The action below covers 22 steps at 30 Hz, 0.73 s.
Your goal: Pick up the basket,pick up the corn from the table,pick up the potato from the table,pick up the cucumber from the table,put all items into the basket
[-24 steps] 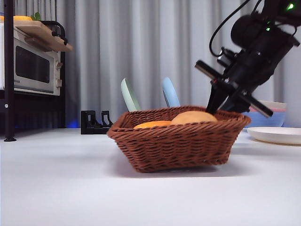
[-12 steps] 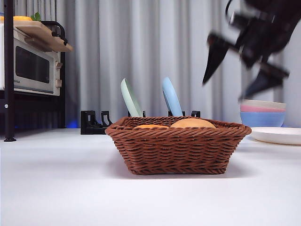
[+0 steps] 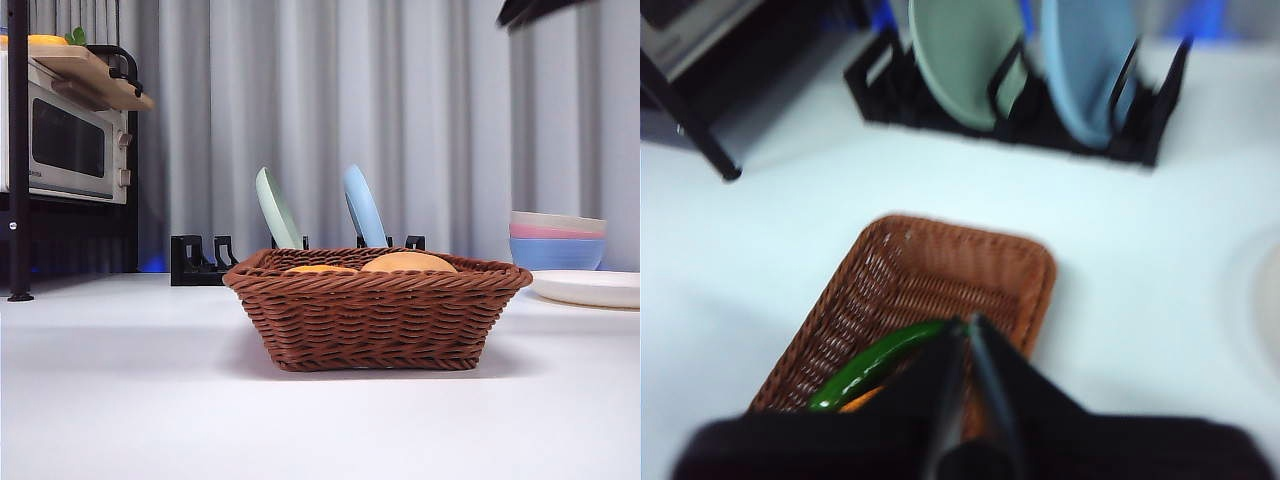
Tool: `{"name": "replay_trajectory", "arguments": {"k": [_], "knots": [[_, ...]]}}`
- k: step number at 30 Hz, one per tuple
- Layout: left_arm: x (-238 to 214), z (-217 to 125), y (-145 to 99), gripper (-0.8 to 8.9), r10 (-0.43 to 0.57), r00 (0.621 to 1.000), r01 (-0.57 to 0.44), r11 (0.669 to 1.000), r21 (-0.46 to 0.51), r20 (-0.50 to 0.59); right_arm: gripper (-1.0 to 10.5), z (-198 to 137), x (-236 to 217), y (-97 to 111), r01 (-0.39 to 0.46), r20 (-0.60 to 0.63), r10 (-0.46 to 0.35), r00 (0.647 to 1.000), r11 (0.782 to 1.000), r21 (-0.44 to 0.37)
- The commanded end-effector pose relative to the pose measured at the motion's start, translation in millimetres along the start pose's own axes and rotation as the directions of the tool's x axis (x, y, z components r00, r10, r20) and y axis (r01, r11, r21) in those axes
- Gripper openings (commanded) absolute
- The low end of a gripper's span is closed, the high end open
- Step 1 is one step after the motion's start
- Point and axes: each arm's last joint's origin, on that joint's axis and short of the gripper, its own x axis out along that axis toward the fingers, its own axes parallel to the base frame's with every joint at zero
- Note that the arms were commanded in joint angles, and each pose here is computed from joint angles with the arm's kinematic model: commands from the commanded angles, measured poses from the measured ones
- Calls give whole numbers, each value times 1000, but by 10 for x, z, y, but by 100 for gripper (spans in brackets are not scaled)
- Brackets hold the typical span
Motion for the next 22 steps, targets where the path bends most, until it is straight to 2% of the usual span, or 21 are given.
{"name": "replay_trajectory", "arguments": {"k": [1, 7, 11, 16, 22], "knots": [[71, -268, -51, -8, 16, 1000, -16, 1000, 10, 0, -16, -158, -112, 53, 27, 27, -26, 999, 998, -54], [106, -881, -145, -8, 52, 998, -51, 998, -24, 44, -16, -640, -284, 74, 99, 90, -93, 992, 993, -63], [58, -1170, -177, -8, 54, 995, -51, 998, -42, 79, -16, -944, -324, 72, 96, 72, -92, 993, 994, -52], [-43, -1272, -169, -3, 49, 997, -46, 998, -45, 56, 2, -1044, -330, 56, 133, -10, -133, 991, 991, -28], [0, -1285, -182, -3, 43, 999, -42, 999, -34, 20, 2, -1066, -330, 54, 142, -33, -143, 989, 989, -27]]}}
